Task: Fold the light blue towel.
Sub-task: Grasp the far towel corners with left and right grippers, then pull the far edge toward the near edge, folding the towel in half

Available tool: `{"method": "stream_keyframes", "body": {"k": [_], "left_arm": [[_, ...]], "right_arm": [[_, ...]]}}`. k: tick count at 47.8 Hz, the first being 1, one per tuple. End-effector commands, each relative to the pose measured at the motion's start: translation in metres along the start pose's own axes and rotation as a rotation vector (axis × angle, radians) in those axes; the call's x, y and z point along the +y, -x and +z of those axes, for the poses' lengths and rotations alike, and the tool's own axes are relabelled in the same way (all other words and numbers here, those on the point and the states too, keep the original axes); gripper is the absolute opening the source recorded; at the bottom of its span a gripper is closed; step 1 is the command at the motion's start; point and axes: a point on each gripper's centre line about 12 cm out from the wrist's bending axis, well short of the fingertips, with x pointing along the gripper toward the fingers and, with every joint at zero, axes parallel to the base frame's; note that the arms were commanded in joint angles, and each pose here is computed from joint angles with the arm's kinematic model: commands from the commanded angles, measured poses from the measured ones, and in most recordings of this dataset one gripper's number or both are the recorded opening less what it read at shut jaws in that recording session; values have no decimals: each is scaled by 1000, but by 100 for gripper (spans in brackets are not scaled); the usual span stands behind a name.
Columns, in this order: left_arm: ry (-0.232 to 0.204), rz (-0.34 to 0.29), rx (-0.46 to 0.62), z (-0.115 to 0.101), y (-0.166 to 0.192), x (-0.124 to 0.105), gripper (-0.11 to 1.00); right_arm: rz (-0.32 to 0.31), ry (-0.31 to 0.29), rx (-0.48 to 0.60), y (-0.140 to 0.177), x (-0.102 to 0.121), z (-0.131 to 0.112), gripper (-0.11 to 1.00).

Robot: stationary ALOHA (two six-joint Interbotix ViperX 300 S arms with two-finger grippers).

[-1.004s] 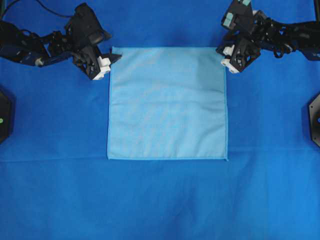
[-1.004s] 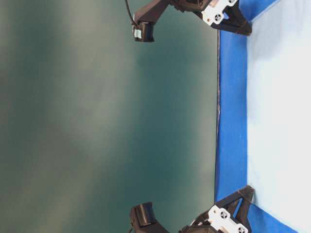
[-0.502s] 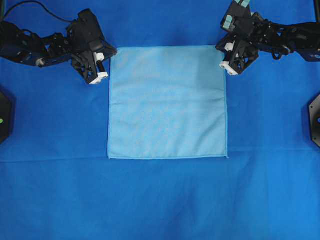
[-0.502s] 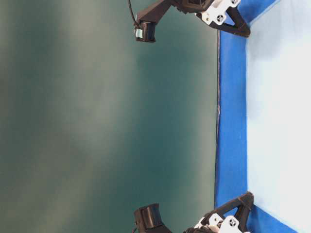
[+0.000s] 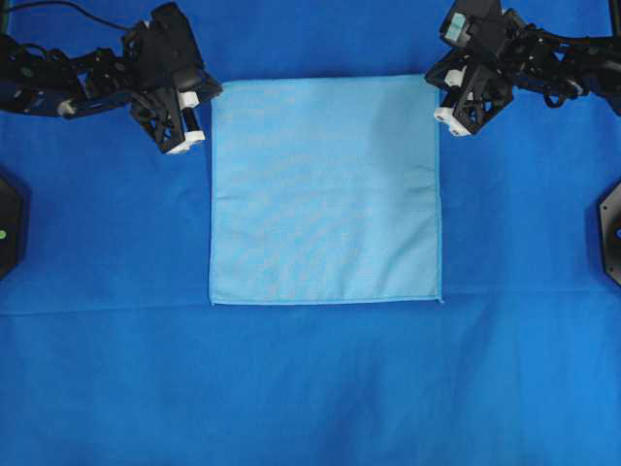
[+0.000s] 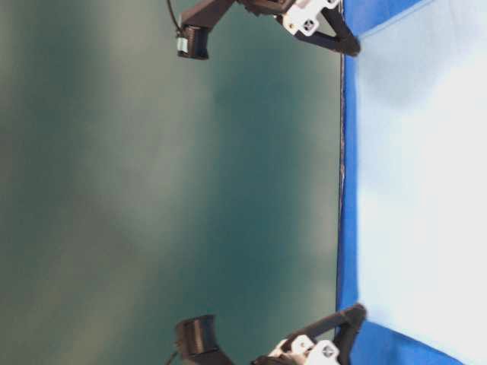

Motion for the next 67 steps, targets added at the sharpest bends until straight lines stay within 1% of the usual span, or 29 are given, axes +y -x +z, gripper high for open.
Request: {"method": "stream_keyframes", "body": {"k": [1,12,17,21,25,32,36,40,45,50,54,60,67], "left_arm": [[3,12,-49,15,7,4,2],[-17,-17,-37,14,8,-7,2],[-34,-42,-27,14,10,-17,2],[-58,-78,-8,14,14,-30,2],[-82,-118,10,14,20,-45,2],[-121,-209,44,13,33,-79,2],[-124,-258,61,10,39,-98,2],[-172,-321,76,4,47,-123,2],[-212,-392,75,1,56,-152,2],[-221,-437,78,-2,63,-171,2],[-217,-464,82,-4,68,-182,2],[-209,-487,80,-5,72,-191,2],[-219,-511,75,-5,76,-201,2]], "right_arm": [[0,-1,-32,6,0,9,2],[16,7,-15,8,8,7,2],[38,9,-3,13,19,8,2],[67,17,9,19,32,6,2],[108,31,25,27,51,3,2],[181,45,68,40,84,-11,2],[219,47,94,47,101,-20,2],[262,52,118,54,119,-30,2],[307,47,135,62,139,-37,2],[353,41,148,70,159,-43,2],[379,42,159,74,170,-49,2],[405,47,170,79,181,-53,2],[420,50,178,81,188,-56,2]]}}
